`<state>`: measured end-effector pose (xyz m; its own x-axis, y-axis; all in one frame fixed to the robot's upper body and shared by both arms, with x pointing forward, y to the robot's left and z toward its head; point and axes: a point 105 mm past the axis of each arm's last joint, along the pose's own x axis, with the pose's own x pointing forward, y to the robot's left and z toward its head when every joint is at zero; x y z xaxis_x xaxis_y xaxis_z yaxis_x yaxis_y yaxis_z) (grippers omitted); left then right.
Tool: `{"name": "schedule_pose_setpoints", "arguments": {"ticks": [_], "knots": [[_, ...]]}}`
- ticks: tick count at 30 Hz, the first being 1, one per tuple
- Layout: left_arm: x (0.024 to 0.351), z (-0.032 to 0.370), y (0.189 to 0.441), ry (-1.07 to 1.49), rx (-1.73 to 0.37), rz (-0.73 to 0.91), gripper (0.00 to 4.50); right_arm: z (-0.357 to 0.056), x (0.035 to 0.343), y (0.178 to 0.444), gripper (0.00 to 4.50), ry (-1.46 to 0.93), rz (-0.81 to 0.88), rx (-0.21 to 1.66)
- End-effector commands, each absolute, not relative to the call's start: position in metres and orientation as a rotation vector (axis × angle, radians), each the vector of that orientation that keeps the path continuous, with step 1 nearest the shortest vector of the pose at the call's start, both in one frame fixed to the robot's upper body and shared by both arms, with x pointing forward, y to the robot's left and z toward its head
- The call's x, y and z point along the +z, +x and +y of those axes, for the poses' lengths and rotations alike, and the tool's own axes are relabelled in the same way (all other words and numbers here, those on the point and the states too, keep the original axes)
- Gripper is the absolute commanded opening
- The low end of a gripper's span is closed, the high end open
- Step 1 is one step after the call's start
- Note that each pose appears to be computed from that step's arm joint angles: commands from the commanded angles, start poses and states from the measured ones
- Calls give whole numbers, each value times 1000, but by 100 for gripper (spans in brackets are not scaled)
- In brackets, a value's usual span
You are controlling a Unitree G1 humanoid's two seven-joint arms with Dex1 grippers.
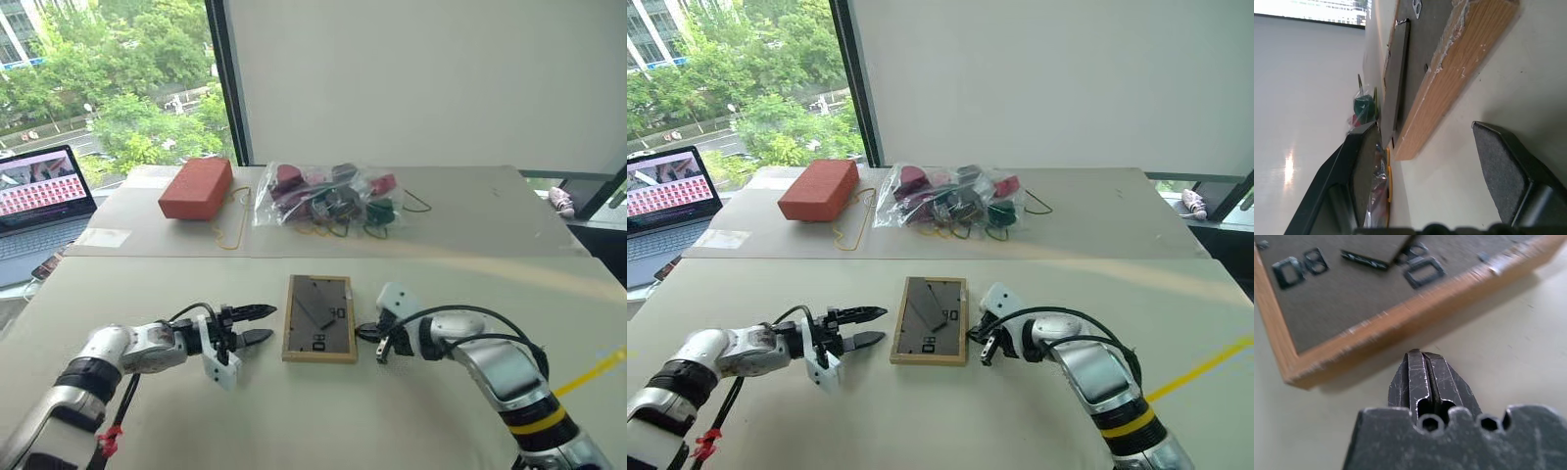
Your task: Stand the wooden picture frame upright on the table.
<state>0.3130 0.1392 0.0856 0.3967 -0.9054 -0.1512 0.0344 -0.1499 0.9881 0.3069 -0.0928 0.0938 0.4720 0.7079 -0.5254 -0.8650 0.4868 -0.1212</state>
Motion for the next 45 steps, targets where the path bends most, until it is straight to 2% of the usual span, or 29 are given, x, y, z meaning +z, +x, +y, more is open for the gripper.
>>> {"name": "schedule_pose_setpoints", "arguments": {"ticks": [1, 10, 13, 16, 17, 20, 25, 27, 29, 33, 36, 41, 45], "knots": [[60, 116, 299, 1436, -1135, -854, 336, -72, 97, 300, 0, -384, 422, 1050], [62, 117, 296, 1391, -1144, -866, 336, -79, 97, 303, 0, -369, 427, 1007], [60, 121, 292, 1382, -1169, -848, 253, -81, 96, 303, 0, -372, 433, 1002], [59, 124, 293, 1386, -1165, -835, 138, -87, 95, 306, 0, -384, 437, 984], [58, 124, 293, 1395, -1160, -831, 116, -89, 95, 308, 0, -388, 438, 976], [57, 125, 294, 1403, -1158, -825, 115, -98, 102, 313, 0, -389, 425, 949], [57, 124, 293, 1407, -1139, -834, 115, -140, 134, 341, 0, -388, 367, 793], [58, 124, 293, 1402, -1123, -838, 115, -144, 152, 354, 0, -330, 324, 757], [58, 123, 293, 1401, -1118, -840, 115, -133, 168, 364, 60, -244, 283, 766], [58, 121, 292, 1397, -1119, -845, 115, -83, 182, 362, 190, -60, 295, 952], [59, 119, 292, 1393, -1117, -856, 115, -60, 176, 361, 291, 45, 392, 1056], [61, 115, 291, 1382, -1116, -873, 115, -46, 160, 366, 447, 41, 478, 1118], [61, 114, 290, 1378, -1115, -875, 115, -37, 143, 363, 447, 49, 562, 1178]]}}
